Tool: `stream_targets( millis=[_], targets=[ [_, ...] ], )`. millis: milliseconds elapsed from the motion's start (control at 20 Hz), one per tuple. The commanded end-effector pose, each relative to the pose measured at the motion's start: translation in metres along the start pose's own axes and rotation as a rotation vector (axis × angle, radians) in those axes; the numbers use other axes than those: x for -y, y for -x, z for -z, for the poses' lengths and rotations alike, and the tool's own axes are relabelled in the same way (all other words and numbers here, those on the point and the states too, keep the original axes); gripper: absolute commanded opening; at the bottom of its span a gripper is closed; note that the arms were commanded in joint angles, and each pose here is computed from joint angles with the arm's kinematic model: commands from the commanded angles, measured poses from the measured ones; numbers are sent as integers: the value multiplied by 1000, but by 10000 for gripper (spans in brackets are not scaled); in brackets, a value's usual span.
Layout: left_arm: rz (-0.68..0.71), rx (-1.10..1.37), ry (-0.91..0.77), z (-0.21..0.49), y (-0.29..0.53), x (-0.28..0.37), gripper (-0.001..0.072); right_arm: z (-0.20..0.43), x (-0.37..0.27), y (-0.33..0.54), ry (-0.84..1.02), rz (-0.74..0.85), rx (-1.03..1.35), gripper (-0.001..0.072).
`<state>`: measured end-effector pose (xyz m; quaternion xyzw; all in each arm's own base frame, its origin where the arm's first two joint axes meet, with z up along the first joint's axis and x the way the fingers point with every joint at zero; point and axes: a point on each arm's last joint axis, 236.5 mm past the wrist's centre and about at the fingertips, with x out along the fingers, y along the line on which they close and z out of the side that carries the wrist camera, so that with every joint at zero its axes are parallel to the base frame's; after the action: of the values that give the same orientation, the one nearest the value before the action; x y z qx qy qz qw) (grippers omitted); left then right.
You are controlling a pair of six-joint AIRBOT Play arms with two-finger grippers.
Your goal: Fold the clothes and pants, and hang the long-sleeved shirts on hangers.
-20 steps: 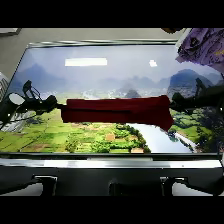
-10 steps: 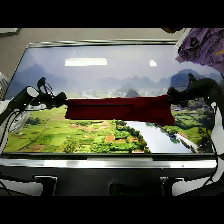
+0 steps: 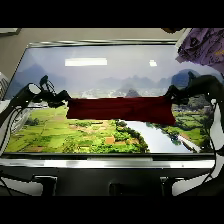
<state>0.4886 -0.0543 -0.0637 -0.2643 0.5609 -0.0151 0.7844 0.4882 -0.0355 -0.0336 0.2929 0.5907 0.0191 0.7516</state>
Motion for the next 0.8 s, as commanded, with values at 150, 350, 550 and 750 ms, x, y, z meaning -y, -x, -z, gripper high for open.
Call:
stream_targets(
  millis=[150,350,550,750],
  targets=[
    [-176,45,-72,-14,71,-23,584,-2,65,46,-93,-28,-55,613],
    [-198,45,-81,-12,81,-25,584,9,81,22,-134,-154,-120,642],
    [-199,43,-57,-11,81,-26,583,15,74,-11,-169,-273,-184,655],
    [-200,39,-37,-10,81,-26,581,21,67,-31,-170,-302,-221,654]
  ],
)
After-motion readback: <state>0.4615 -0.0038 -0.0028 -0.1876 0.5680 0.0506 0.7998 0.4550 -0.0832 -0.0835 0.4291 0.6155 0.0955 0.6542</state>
